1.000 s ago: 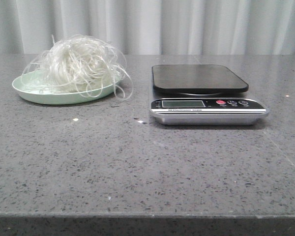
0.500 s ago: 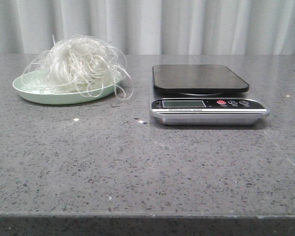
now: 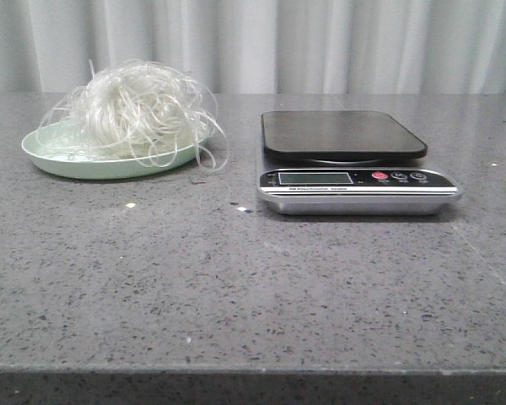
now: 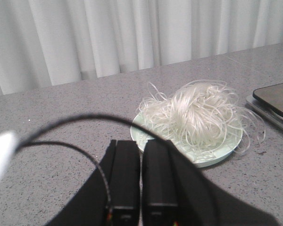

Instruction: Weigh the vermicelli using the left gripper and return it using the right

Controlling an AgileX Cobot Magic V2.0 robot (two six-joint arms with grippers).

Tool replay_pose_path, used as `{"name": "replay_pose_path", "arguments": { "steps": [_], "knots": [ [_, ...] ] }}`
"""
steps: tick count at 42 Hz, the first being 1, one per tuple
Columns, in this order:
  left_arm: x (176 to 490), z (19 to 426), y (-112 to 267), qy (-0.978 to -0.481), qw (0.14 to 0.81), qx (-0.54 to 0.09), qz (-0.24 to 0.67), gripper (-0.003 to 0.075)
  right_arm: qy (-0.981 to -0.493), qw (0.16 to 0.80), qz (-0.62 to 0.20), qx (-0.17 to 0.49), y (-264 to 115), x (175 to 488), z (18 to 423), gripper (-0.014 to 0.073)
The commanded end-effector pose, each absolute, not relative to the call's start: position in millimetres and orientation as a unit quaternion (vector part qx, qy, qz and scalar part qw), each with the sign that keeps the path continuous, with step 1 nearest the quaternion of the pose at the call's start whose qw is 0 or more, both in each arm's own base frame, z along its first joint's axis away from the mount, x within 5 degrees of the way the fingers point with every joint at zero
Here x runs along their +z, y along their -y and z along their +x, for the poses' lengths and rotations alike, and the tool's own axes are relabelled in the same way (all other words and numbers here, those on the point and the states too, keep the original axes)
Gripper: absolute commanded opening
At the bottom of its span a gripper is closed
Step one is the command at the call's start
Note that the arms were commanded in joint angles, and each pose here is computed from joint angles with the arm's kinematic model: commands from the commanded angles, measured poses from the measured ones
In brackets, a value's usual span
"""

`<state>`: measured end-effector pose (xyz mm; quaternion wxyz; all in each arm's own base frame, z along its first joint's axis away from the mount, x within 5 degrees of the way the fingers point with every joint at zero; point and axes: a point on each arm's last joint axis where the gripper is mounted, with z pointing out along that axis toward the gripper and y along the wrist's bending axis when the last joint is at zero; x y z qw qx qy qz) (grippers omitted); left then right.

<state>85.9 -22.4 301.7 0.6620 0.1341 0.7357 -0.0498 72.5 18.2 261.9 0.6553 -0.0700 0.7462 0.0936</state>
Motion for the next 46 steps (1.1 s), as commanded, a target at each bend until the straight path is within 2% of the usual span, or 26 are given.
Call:
{"name": "replay_pose_path", "arguments": {
  "steps": [1, 14, 21, 29, 39, 46],
  "knots": [
    [318, 86, 22, -0.703, 0.699, -0.058, 0.119, 0.0137, -0.711, 0.695, -0.060, 0.089, -16, 278, 73, 0.0151],
    [303, 86, 18, -0.707, 0.699, -0.060, 0.088, 0.0136, -0.711, 0.695, -0.060, 0.089, -16, 278, 73, 0.0151],
    [294, 72, 8, -0.691, 0.721, -0.024, 0.047, 0.0136, -0.711, 0.695, -0.060, 0.089, -16, 278, 73, 0.0151],
    [259, 56, 2, -0.681, 0.732, 0.002, 0.023, 0.0136, -0.711, 0.695, -0.060, 0.089, -16, 278, 73, 0.0151],
    [208, 55, 2, -0.692, 0.722, -0.012, 0.007, 0.0136, -0.712, 0.694, -0.060, 0.089, -16, 278, 73, 0.0151],
    [202, 55, 3, -0.708, 0.705, -0.031, -0.004, 0.0136, -0.712, 0.694, -0.060, 0.089, -16, 278, 73, 0.0151]
  ]
}}
